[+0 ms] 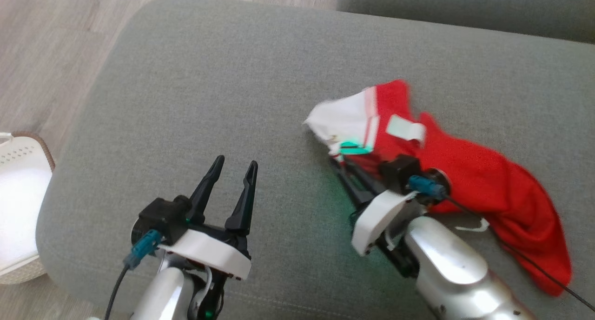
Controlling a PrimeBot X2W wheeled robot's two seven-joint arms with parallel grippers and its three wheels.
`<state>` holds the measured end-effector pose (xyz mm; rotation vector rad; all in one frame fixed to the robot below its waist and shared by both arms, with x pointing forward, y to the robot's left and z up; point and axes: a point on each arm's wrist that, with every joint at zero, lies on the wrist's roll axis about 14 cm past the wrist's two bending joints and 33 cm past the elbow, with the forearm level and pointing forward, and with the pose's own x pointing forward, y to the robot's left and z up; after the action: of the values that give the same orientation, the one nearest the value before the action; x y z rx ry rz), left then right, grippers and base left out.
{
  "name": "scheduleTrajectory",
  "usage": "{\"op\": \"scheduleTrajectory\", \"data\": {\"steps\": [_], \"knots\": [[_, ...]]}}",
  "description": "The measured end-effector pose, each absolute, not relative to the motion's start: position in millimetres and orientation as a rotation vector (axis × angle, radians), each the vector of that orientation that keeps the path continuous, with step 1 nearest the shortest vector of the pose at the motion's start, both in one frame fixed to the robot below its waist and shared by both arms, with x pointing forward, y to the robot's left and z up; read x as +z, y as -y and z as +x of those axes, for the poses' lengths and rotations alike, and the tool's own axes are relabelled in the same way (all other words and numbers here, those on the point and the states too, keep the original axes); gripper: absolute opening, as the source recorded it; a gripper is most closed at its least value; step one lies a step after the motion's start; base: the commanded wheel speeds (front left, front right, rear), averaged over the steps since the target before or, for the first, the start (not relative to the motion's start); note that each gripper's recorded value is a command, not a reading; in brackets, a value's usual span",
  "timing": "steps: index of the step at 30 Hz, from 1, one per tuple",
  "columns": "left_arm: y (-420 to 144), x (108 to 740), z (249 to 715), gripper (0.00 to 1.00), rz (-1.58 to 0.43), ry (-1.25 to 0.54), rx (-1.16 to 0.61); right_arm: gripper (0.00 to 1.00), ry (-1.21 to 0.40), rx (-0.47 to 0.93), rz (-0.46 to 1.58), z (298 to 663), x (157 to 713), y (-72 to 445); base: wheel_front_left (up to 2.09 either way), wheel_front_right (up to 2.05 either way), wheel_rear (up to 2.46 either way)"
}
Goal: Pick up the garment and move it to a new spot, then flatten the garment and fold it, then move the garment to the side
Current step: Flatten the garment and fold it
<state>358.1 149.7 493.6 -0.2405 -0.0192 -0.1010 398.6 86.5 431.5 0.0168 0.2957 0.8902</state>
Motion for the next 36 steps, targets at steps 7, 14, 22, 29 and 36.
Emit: {"op": "scheduleTrajectory", "data": {"steps": [7,14,22,29,36], "knots": [[-153.1,501.0,353.9,1.00,-0.239,0.043,-0.093,1.00,-0.308,1.011,0.018,365.5,437.9,-113.2,0.00,0.00,0.00],[-154.3,494.3,345.8,1.00,-0.245,0.026,-0.082,1.00,-0.327,0.962,-0.014,369.4,431.0,-97.0,0.00,0.00,0.00],[-145.7,512.8,351.8,1.00,-0.233,0.084,-0.122,1.00,-0.159,0.755,0.015,412.8,472.0,-29.0,0.00,0.00,0.00],[-134.3,516.7,352.8,1.00,-0.242,0.094,-0.157,1.00,-0.039,0.503,0.058,422.1,493.6,53.6,0.00,0.00,0.00],[-125.4,513.3,352.4,1.00,-0.247,0.082,-0.184,1.00,-0.011,0.270,0.091,402.0,490.5,117.5,0.00,0.00,0.00]]}}
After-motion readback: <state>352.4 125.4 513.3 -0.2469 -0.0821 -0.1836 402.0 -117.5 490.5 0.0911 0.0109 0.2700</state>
